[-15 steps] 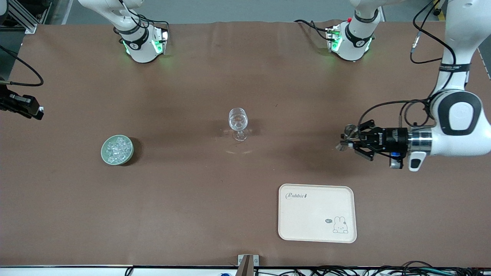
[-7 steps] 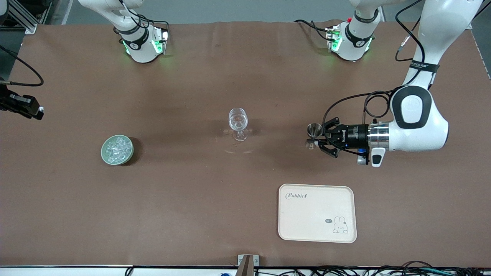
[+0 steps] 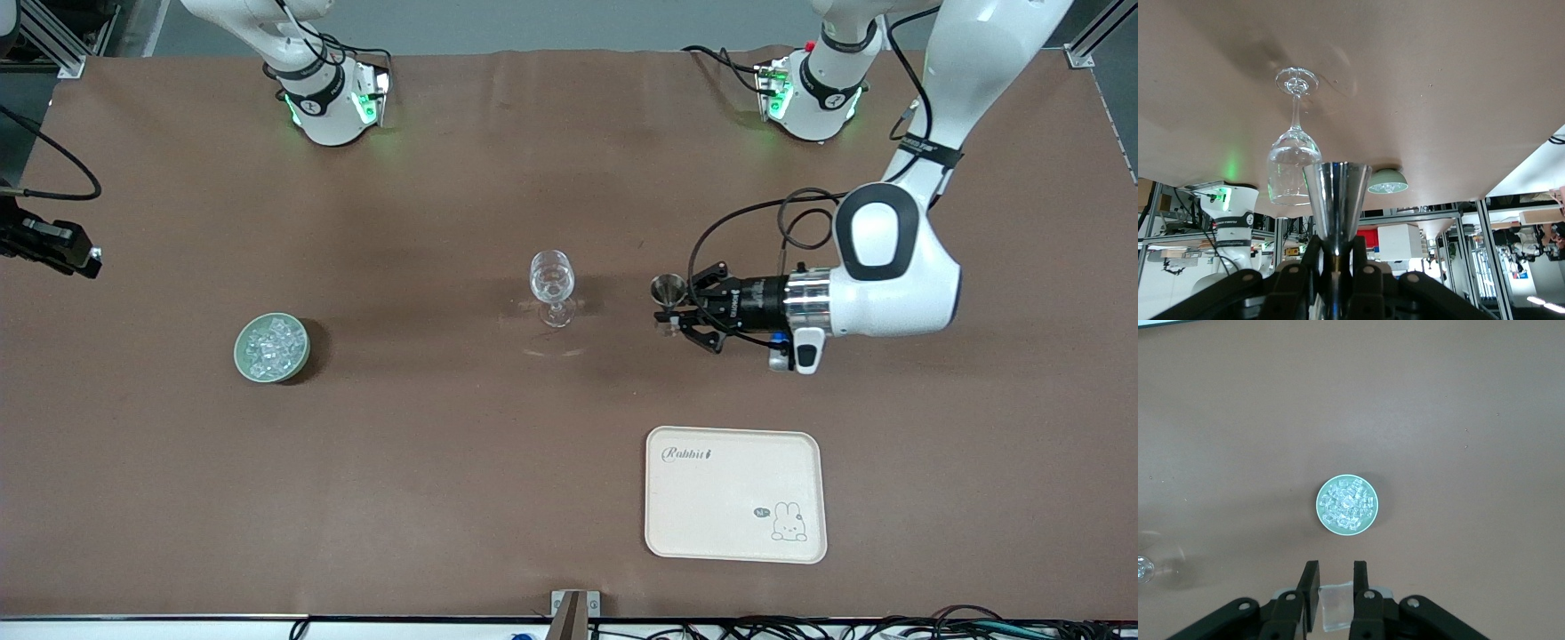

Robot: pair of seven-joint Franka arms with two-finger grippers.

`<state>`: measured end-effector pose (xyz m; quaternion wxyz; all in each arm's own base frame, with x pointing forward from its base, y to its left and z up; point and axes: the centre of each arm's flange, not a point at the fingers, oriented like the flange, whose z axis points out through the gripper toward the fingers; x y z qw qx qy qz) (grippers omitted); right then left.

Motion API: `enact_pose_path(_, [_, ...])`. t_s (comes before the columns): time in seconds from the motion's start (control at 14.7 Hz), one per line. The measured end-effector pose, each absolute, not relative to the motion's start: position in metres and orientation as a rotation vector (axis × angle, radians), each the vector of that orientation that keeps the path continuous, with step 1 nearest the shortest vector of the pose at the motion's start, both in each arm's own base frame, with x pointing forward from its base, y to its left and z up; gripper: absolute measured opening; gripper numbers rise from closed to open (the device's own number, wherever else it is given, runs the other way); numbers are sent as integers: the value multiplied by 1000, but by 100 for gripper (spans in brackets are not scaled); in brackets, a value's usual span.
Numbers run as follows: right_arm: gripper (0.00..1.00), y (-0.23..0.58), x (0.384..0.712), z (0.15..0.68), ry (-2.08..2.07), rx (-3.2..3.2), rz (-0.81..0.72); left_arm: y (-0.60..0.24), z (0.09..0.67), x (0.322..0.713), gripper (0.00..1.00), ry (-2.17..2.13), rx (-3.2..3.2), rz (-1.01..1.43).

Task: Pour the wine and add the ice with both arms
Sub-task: 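Bring the jigger over the wine glass rim with the left gripper, then tilt the jigger over the wine glass with the left gripper to pour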

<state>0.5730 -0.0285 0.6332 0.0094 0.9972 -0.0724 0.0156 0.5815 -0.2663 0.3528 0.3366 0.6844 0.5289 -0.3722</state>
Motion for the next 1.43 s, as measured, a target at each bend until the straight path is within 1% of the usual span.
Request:
enact_pose_path(0.61, [25, -28, 573, 633, -223, 3114, 50, -330, 321, 551, 22, 1427, 1889, -914])
enact_pose_path(0.89, [25, -27, 573, 633, -222, 3115, 53, -355, 319, 540, 22, 1456, 1960, -873])
enact_pose_path(1.43, [25, -22, 575, 635, -208, 3117, 72, -386, 324, 548, 22, 1541, 2026, -794])
